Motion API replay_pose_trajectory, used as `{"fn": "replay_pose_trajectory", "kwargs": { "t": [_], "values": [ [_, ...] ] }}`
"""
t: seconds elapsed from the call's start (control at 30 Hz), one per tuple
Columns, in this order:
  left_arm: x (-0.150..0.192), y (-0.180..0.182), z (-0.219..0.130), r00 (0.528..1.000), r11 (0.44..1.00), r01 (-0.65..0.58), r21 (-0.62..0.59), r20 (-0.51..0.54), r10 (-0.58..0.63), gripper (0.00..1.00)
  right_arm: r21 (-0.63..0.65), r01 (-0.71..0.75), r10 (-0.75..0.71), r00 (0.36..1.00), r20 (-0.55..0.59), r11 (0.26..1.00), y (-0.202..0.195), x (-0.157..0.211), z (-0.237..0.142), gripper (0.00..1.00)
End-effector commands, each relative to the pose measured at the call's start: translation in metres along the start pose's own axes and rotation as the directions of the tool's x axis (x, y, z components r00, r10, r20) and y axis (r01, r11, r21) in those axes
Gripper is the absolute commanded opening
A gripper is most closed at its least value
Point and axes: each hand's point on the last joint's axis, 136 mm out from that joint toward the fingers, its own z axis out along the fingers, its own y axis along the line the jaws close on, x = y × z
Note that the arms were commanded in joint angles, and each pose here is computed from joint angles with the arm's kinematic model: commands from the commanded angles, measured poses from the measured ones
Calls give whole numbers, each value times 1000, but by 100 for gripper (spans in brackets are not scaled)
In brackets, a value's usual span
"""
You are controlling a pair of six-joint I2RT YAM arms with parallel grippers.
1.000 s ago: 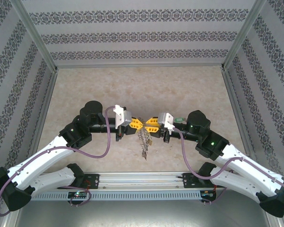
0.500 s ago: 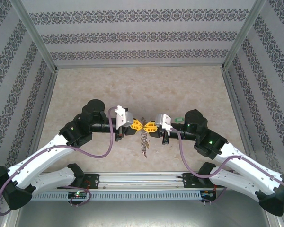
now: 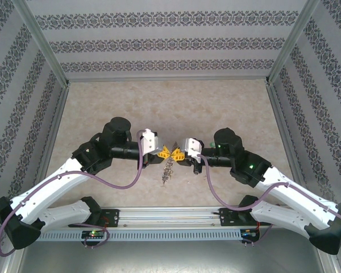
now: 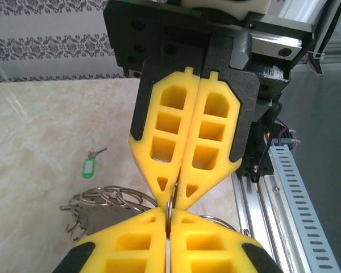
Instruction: Put the keys on the keyring
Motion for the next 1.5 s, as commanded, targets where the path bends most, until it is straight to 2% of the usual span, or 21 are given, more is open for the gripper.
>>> {"fn": "replay_pose_trajectory", "kwargs": {
  "t": [0.0, 0.07, 0.13, 0.27, 0.3, 0.37, 0.4, 0.47, 0.53, 0.67, 0.73, 0.8, 0.87, 0.93, 1.03, 1.2, 1.3, 1.37, 1.47],
  "values": [
    [-1, -1, -1, 1000, 1000, -19, 6, -15, 19, 9, -4, 67, -67, 996, 57, 998, 2, -26, -6, 0],
    [-1, -1, 0, 1000, 1000, -20, 4, -15, 20, 8, -10, 73, -72, 996, 55, 997, 4, -26, -6, 0],
    [-2, -1, -1, 1000, 1000, -23, 4, -11, 23, 0, -11, 72, -71, 996, 52, 997, 4, -25, -6, 0],
    [-7, -2, -3, 999, 1000, -20, -6, 26, 20, 0, 7, 63, -63, 997, 44, 998, 2, -22, -7, 0],
    [-7, -1, -3, 999, 1000, -18, -13, 31, 18, 0, 16, 54, -55, 998, 42, 998, 1, -21, -7, 7],
    [-4, 1, -3, 999, 999, -12, -31, 32, 13, 0, 48, 22, -23, 999, 34, 999, -2, -17, -9, 32],
    [-2, 2, -3, 1000, 999, -9, -39, 29, 10, 0, 67, 7, -9, 999, 31, 998, -5, -15, -11, 38],
    [6, 5, -2, 1000, 998, 12, -59, 7, -12, 0, 149, -35, 32, 999, 20, 988, -16, -11, -18, 46],
    [14, 8, -1, 999, 996, 34, -83, -3, -34, 0, 243, -82, 80, 997, 17, 967, -28, -8, -29, 59],
    [27, 13, -4, 997, 988, 81, -132, 3, -81, 0, 461, -209, 246, 969, -20, 862, -70, 12, -61, 72],
    [27, 15, -6, 995, 983, 101, -151, 16, -100, 0, 576, -310, 404, 914, -39, 757, -98, 34, -79, 80],
    [22, 16, -10, 994, 979, 112, -172, 34, -108, 0, 692, -403, 598, 800, -51, 599, -127, 70, -102, 88],
    [17, 14, -15, 993, 978, 116, -175, 48, -109, 0, 756, -428, 723, 686, -85, 495, -140, 106, -117, 92],
    [11, 12, -20, 991, 977, 123, -174, 67, -113, 0, 815, -380, 779, 613, -132, 437, -152, 135, -130, 93],
    [5, 6, -24, 988, 978, 139, -155, 92, -125, 0, 859, -318, 832, 520, -196, 401, -169, 175, -144, 93],
    [1, -6, -32, 984, 981, 152, -124, 116, -138, 0, 855, -251, 870, 331, -364, 453, -180, 232, -152, 91],
    [-3, -10, -35, 981, 982, 153, -107, 133, -138, 0, 796, -198, 814, 254, -522, 573, -181, 254, -145, 86],
    [-5, -10, -36, 982, 983, 152, -105, 131, -138, 0, 715, -152, 727, 247, -641, 682, -182, 262, -136, 82],
    [-8, -16, -38, 980, 986, 143, -82, 148, -130, 0, 575, -106, 579, 279, -766, 811, -183, 272, -121, 83]
  ]
}}
